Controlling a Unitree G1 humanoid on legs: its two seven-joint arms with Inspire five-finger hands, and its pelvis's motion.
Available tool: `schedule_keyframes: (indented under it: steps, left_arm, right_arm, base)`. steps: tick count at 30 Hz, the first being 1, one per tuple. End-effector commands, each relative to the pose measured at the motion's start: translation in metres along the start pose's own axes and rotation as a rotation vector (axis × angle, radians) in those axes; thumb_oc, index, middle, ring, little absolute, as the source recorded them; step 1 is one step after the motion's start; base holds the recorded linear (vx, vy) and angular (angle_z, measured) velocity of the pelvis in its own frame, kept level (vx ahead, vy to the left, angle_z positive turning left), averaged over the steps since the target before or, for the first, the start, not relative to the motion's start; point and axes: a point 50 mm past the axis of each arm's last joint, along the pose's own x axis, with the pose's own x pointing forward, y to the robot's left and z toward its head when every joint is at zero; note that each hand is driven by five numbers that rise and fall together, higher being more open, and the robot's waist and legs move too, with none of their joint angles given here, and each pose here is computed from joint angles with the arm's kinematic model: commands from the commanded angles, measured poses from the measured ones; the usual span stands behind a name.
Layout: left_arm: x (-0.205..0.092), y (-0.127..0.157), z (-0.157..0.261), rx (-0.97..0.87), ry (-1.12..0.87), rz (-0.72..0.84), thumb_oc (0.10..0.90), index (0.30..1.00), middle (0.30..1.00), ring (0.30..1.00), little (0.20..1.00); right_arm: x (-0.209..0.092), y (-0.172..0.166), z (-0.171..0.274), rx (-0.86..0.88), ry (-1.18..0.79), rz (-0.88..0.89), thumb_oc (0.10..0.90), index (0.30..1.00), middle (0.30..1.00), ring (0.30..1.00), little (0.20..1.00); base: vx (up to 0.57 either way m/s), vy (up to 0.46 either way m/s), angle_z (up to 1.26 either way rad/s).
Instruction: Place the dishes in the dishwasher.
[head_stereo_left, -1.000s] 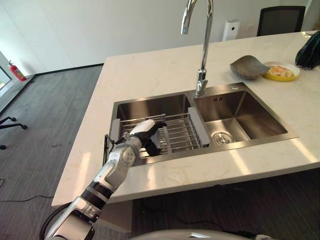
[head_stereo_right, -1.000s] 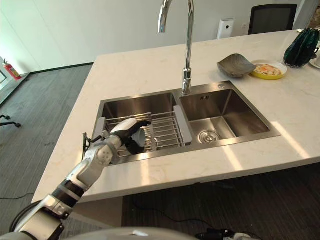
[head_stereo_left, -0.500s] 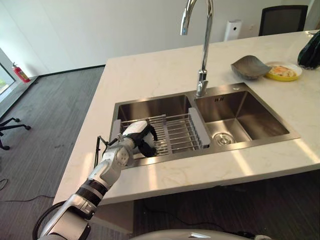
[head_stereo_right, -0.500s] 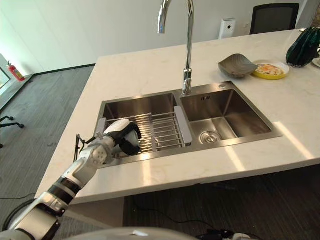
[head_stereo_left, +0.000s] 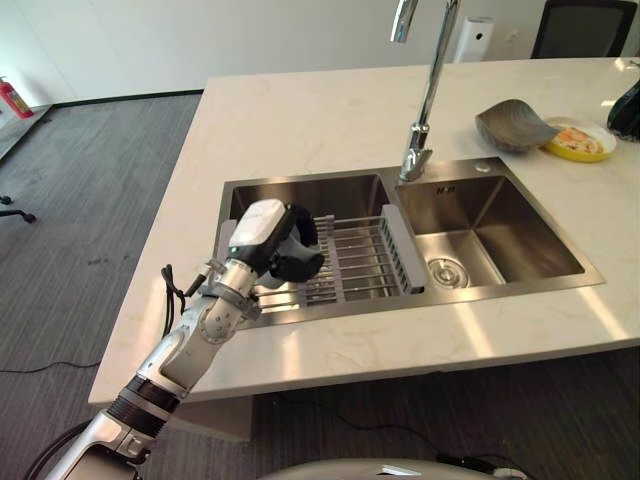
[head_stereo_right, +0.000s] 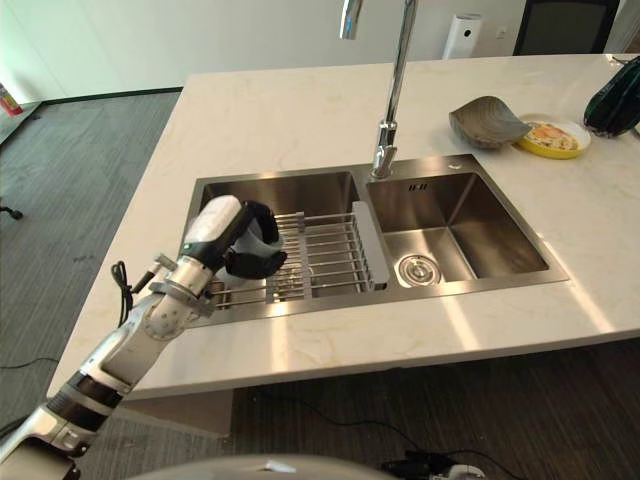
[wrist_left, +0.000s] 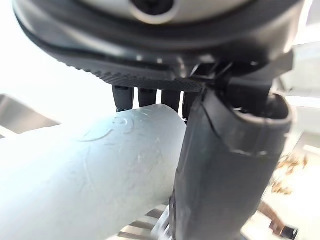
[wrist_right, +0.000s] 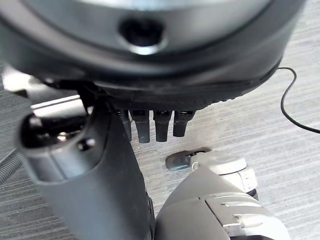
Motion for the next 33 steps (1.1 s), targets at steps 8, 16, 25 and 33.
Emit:
schedule_keyframes:
  steps: [8,16,25,33]
  left_arm:
    - [0.026,0.112,0.095,-0.103,-0.492,0.623,0.4,0.3,0.3,0.3,0.3]
    - [-0.003,0.124,0.06,-0.039,-0.323,0.719,0.4,0.3,0.3,0.3,0.3]
    - [-0.032,0.128,0.042,-0.044,-0.226,0.786,0.4,0.3,0.3,0.3,0.3]
    - [-0.02,0.119,0.059,-0.126,-0.299,0.8,0.4,0.3,0.3,0.3,0.3]
  right_arm:
    - [0.001,0.003,-0.012,0.016,0.028,-0.045,0.8,0.9,0.9,0.9,0.9]
    - [0.004,0.015,-0.005,-0.041,-0.007,-0.016,0.8,0.9,0.9,0.9,0.9]
    - [-0.001,0.015,0.049,-0.16,-0.214,-0.016,0.8,0.9,0.9,0.9,0.9]
    - [0.0,0.008,0.027,-0.112,-0.176,-0.056,0.8,0.9,0.9,0.9,0.9]
  base:
    - [0.0,-0.002,0.02]
    - [-0.01,-0.028,0.06]
    - [-0.2,-0.02,0.65]
    - [-0.18,-0.016,1.7]
